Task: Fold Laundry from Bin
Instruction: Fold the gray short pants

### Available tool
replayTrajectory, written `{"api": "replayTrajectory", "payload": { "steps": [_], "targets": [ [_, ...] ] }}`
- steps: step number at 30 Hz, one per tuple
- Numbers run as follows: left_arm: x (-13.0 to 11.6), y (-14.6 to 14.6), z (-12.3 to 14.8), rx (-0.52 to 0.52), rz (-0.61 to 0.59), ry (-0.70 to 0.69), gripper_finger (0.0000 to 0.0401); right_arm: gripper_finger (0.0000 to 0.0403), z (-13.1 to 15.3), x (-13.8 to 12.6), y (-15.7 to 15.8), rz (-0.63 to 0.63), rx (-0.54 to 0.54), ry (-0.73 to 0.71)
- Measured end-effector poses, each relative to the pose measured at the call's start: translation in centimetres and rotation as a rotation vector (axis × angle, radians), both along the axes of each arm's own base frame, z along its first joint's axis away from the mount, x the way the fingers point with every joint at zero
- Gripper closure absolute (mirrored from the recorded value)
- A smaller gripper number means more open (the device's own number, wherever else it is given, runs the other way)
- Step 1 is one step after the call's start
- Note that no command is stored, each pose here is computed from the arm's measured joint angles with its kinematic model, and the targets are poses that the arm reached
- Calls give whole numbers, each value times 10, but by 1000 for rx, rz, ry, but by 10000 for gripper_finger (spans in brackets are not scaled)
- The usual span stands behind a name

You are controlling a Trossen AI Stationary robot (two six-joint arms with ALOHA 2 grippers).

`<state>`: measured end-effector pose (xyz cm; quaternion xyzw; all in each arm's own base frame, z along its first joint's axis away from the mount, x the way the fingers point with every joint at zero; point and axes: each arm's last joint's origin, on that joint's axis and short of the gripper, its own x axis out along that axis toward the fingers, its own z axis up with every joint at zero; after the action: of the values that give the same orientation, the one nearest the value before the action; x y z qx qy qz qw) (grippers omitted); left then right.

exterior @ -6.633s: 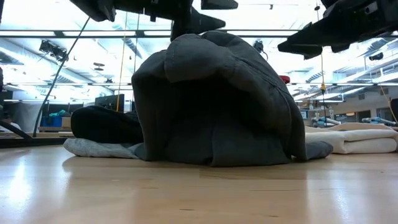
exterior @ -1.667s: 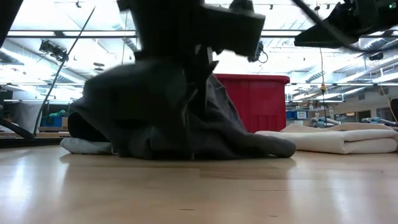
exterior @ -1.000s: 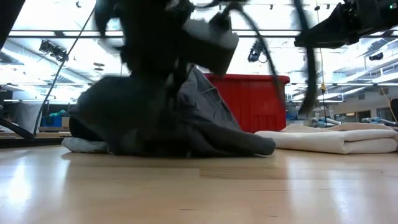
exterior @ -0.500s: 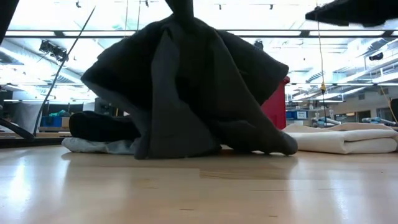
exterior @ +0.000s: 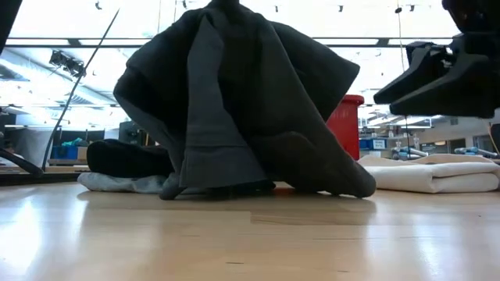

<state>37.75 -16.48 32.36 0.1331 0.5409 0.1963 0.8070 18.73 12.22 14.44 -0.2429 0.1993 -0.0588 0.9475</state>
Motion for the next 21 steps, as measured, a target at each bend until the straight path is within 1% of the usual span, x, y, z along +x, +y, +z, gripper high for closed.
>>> {"api": "replayTrajectory", "payload": {
  "steps": [3, 5, 8, 11, 13, 15, 17, 19, 21],
  "targets": [
    [0, 0, 0, -8, 5, 1, 374, 208, -12, 9, 4, -4, 18, -18],
    [0, -1, -3, -35, 0, 22, 374, 203, -22, 13, 3, -21, 4, -4],
    [0, -2, -12, -33, -4, 52, 366, 190, -31, 18, 1, -66, -7, -12],
    [-2, -2, -29, -3, -3, 116, 333, 175, -33, 23, -2, -101, -3, -35],
    [-3, -1, -45, -6, 7, 177, 301, 167, -36, 25, -4, -74, 9, -11],
    [-5, 1, -61, -53, 16, 253, 270, 163, -41, 26, -5, -27, 42, 24],
    [-6, 3, -71, -127, 28, 313, 244, 163, -45, 27, -5, 14, 73, 52],
    [-5, 3, -70, -209, 44, 333, 224, 164, -48, 28, -4, 31, 81, 71],
    [-2, 4, -63, -291, 62, 322, 211, 164, -51, 28, -5, 25, 85, 76]
  ]
}}
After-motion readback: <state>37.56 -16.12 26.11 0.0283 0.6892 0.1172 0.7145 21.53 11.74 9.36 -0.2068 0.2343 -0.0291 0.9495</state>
